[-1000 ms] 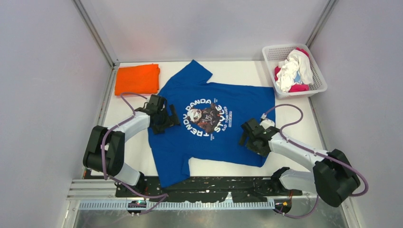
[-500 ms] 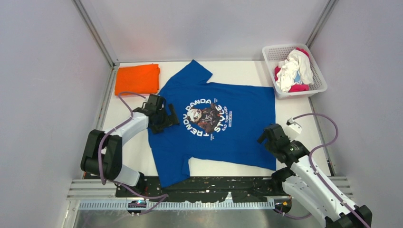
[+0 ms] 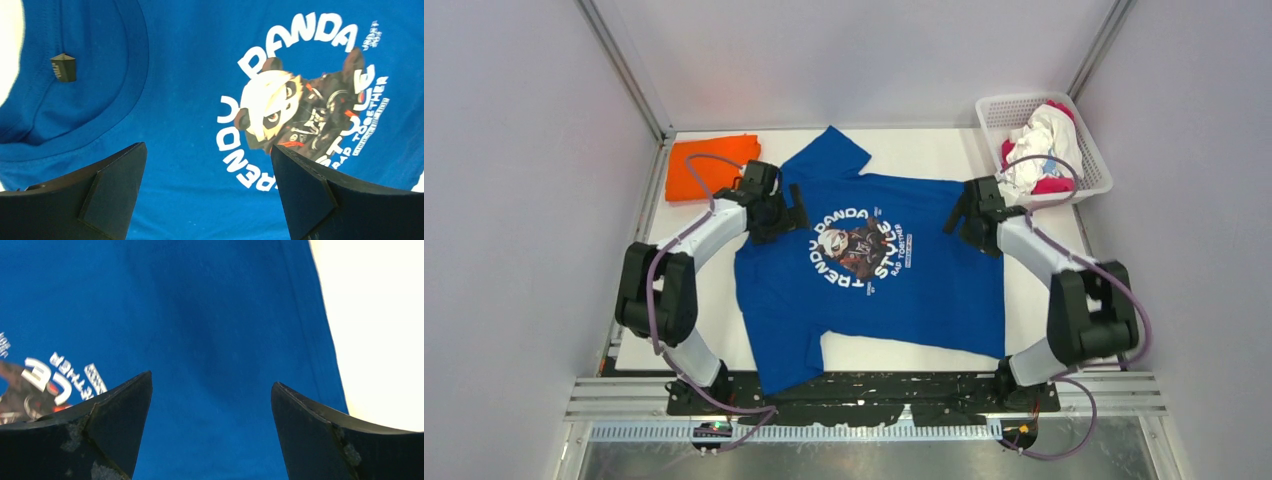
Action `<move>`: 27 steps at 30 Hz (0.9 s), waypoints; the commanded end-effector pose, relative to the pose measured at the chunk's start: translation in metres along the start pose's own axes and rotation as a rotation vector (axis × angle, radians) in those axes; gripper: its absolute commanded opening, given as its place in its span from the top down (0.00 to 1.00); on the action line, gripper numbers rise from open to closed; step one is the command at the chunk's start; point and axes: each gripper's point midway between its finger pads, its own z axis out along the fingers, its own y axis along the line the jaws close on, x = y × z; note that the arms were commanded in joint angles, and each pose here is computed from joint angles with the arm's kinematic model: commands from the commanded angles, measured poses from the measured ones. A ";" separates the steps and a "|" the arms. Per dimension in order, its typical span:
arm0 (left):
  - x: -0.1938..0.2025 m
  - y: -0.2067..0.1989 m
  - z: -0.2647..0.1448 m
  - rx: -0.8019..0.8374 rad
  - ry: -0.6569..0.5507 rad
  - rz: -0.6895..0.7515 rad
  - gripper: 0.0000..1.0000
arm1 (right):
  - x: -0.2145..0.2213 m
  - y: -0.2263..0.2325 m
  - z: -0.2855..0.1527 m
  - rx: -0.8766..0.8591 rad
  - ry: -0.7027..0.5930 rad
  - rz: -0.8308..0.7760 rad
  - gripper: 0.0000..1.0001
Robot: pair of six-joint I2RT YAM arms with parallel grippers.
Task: Fold and stack the t-shirts
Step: Flatten out the tshirt
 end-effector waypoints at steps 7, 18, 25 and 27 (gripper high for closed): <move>0.009 0.031 0.033 -0.096 0.109 -0.038 0.00 | -0.041 0.071 0.098 -0.060 0.130 -0.112 0.04; 0.004 0.056 0.036 -0.126 0.105 -0.146 0.00 | -0.067 0.099 0.140 -0.075 0.167 -0.130 0.04; -0.006 0.050 0.045 -0.111 0.092 -0.174 0.00 | -0.098 0.122 0.161 -0.094 0.160 -0.147 0.04; -0.010 0.049 0.050 -0.115 0.096 -0.177 0.00 | -0.105 0.126 0.168 -0.094 0.149 -0.147 0.04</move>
